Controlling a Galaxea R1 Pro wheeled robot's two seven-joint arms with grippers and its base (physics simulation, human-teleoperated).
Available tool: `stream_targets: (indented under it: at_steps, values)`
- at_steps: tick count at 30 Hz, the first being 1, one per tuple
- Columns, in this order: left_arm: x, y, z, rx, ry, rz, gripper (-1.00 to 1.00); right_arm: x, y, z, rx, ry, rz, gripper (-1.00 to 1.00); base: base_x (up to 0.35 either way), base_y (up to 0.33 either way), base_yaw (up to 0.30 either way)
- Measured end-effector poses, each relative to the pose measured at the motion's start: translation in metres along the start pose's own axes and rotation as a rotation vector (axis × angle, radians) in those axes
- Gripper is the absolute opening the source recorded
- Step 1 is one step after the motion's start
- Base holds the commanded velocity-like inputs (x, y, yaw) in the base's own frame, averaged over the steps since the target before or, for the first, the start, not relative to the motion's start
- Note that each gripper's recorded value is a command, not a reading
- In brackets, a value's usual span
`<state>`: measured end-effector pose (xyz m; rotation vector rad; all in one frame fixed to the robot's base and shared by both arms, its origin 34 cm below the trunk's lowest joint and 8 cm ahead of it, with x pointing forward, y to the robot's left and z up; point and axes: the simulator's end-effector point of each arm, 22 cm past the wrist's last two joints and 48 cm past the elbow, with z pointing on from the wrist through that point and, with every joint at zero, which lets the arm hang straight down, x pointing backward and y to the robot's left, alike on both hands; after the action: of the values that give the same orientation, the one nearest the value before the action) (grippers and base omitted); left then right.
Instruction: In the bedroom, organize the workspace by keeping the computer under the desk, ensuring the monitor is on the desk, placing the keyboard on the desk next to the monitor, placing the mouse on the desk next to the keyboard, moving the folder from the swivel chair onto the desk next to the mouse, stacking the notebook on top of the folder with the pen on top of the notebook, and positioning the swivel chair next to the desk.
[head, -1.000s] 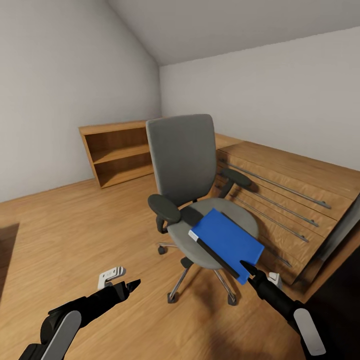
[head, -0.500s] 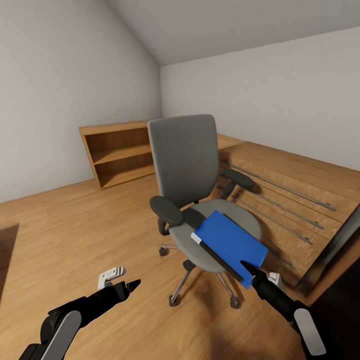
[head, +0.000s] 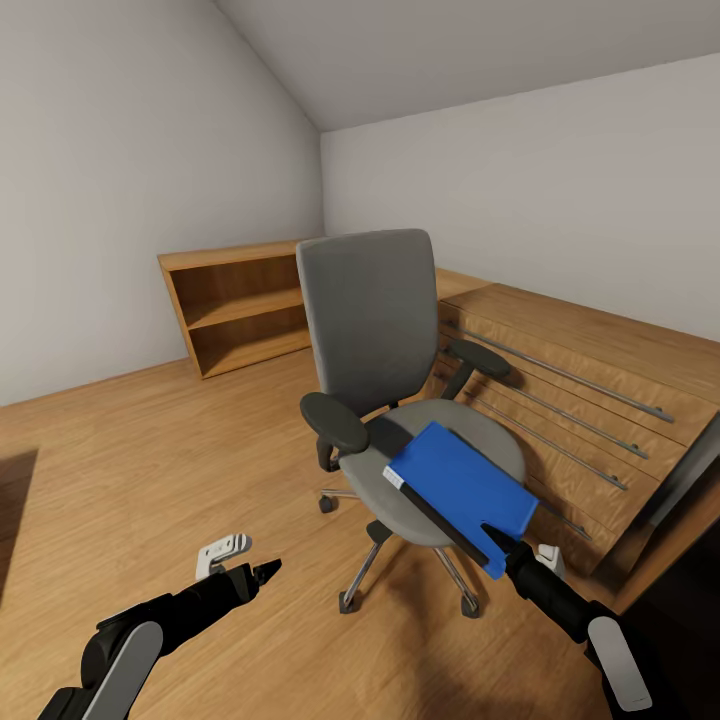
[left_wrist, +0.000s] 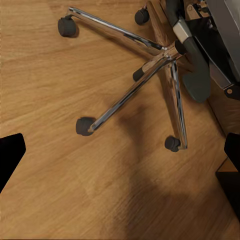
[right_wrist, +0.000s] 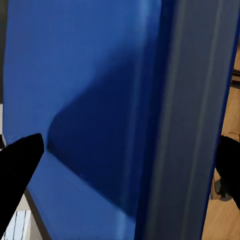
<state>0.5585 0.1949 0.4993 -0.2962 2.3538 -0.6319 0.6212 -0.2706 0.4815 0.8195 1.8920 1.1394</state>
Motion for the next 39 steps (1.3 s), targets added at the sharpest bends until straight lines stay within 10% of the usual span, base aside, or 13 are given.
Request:
stream_targets:
  at_steps: [18, 39]
  values:
    - [-0.009, -0.005, -0.006, -0.007, 0.007, -0.003, 1.00, -0.007, 0.015, -0.002, -0.004, -0.002, 0.003, -1.00, 0.000, 0.000, 0.000]
    - [-0.038, -0.026, -0.028, -0.016, 0.015, -0.005, 1.00, -0.037, 0.109, -0.012, -0.186, -0.019, -0.043, -1.00, -0.201, 0.000, 0.000]
